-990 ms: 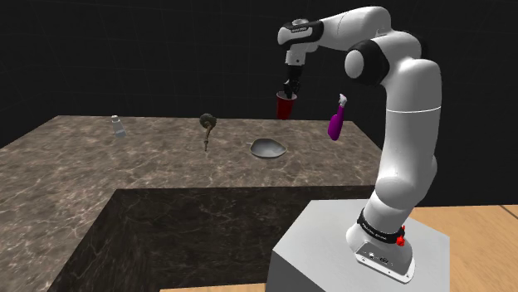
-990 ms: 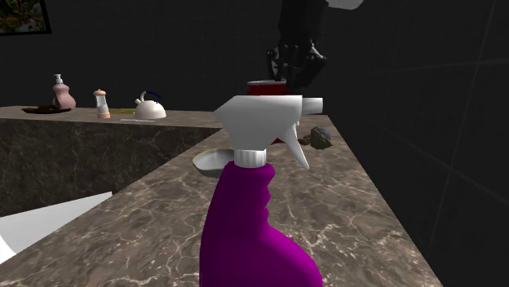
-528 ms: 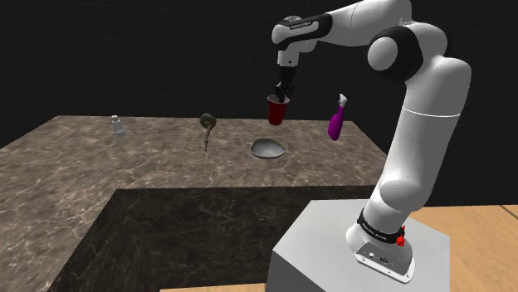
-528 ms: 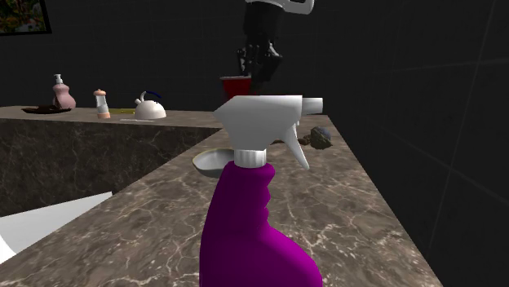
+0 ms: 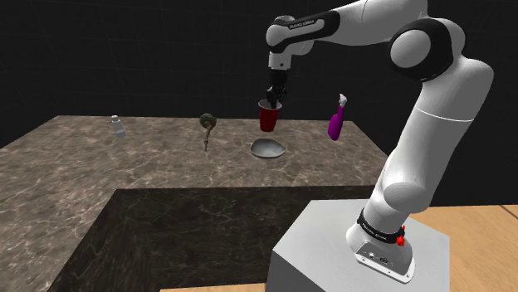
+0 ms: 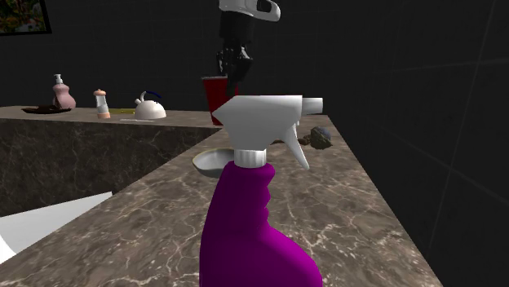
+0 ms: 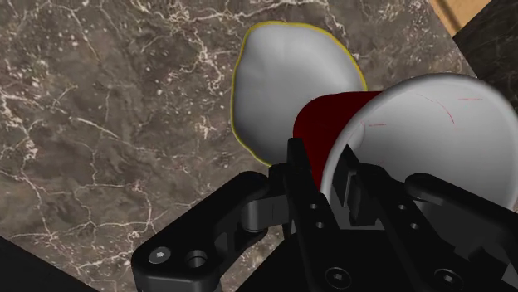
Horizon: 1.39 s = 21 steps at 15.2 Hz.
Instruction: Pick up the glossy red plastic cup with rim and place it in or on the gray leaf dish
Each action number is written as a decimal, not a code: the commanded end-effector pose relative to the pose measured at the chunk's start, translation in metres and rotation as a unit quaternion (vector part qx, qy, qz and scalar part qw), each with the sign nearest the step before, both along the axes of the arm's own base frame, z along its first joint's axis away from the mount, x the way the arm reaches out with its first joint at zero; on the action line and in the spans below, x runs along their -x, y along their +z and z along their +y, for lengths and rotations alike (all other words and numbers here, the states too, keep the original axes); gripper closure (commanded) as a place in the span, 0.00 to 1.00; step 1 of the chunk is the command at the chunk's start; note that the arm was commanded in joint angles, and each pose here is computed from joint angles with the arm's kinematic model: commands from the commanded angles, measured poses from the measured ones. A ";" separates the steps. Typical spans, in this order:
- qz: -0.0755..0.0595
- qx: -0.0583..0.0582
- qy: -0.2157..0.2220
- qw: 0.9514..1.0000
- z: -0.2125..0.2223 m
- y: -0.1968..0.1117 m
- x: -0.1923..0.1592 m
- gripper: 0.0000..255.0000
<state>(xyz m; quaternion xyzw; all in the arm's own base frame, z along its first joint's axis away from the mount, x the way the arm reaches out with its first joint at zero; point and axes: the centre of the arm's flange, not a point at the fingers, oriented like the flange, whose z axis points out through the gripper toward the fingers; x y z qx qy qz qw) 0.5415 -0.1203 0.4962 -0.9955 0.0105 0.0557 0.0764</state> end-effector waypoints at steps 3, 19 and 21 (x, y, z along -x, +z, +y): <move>0.000 0.000 0.000 1.000 0.002 -0.020 0.000 1.00; 0.000 0.000 0.000 1.000 0.002 -0.093 0.000 1.00; 0.000 0.000 0.000 1.000 0.002 -0.093 0.000 1.00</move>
